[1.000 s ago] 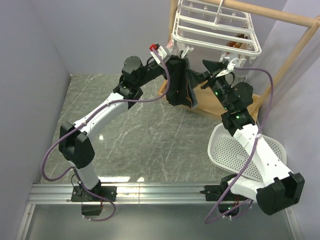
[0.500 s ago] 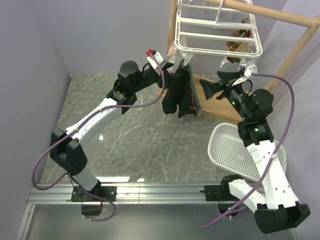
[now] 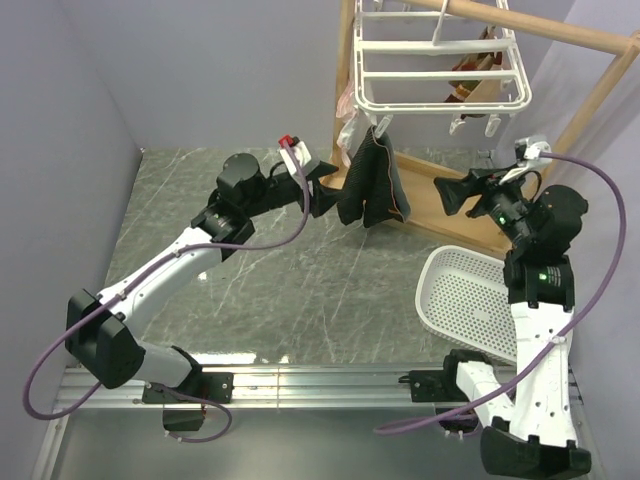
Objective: Clip the underwear to the hanger
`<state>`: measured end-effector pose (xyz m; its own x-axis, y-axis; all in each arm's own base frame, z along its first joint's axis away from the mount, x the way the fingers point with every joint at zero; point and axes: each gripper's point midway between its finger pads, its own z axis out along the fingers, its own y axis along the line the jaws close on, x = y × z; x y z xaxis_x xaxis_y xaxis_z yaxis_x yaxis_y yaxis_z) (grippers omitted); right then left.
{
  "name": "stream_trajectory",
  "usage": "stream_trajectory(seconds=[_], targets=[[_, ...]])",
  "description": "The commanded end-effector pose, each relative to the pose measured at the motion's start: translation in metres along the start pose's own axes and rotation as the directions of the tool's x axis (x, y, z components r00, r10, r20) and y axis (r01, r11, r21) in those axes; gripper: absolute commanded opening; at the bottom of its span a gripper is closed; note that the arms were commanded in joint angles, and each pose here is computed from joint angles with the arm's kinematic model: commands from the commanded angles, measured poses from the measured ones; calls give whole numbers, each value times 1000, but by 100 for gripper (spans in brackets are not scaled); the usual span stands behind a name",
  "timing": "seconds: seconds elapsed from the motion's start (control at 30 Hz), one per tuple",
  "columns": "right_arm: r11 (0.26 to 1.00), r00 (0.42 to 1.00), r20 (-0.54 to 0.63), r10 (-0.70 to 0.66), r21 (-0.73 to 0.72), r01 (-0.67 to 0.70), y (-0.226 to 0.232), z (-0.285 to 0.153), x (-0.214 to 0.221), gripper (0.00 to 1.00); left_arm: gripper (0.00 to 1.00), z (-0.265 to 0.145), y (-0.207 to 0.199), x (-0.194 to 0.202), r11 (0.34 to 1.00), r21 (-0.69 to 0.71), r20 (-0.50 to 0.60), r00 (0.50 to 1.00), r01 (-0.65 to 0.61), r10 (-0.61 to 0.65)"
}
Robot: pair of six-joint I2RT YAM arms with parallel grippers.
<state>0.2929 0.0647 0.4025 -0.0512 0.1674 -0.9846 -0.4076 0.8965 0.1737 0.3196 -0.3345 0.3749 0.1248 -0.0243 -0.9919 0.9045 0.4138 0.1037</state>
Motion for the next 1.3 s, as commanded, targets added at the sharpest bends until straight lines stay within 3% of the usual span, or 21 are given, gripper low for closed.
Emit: stream_trajectory(seconds=[0.0, 0.2, 0.5, 0.6, 0.77, 0.97, 1.27], targets=[[1000, 1000, -11, 4, -15, -4, 5, -20, -19, 89, 63, -2, -34, -23, 994, 94, 81, 996, -55, 48], [998, 998, -28, 49, 28, -49, -23, -27, -30, 92, 64, 25, -66, -45, 987, 101, 200, 974, -126, 104], [994, 997, 54, 54, 92, -59, -57, -26, -70, 87, 68, 107, -76, -91, 997, 8, 399, 915, -72, 62], [993, 995, 88, 49, 98, -58, -60, -24, -78, 86, 70, 135, -65, -80, 998, -61, 408, 912, -21, 44], [989, 994, 89, 56, 133, -68, -70, -22, -71, 84, 72, 156, -52, -89, 988, -151, 461, 886, 27, 46], [986, 995, 86, 42, 159, -55, -74, -22, -71, 84, 72, 181, -24, -71, 950, -298, 455, 888, 91, 57], [982, 996, 86, 39, 182, -54, -82, -18, -74, 84, 72, 205, -15, -63, 928, -368, 502, 853, 63, 141]])
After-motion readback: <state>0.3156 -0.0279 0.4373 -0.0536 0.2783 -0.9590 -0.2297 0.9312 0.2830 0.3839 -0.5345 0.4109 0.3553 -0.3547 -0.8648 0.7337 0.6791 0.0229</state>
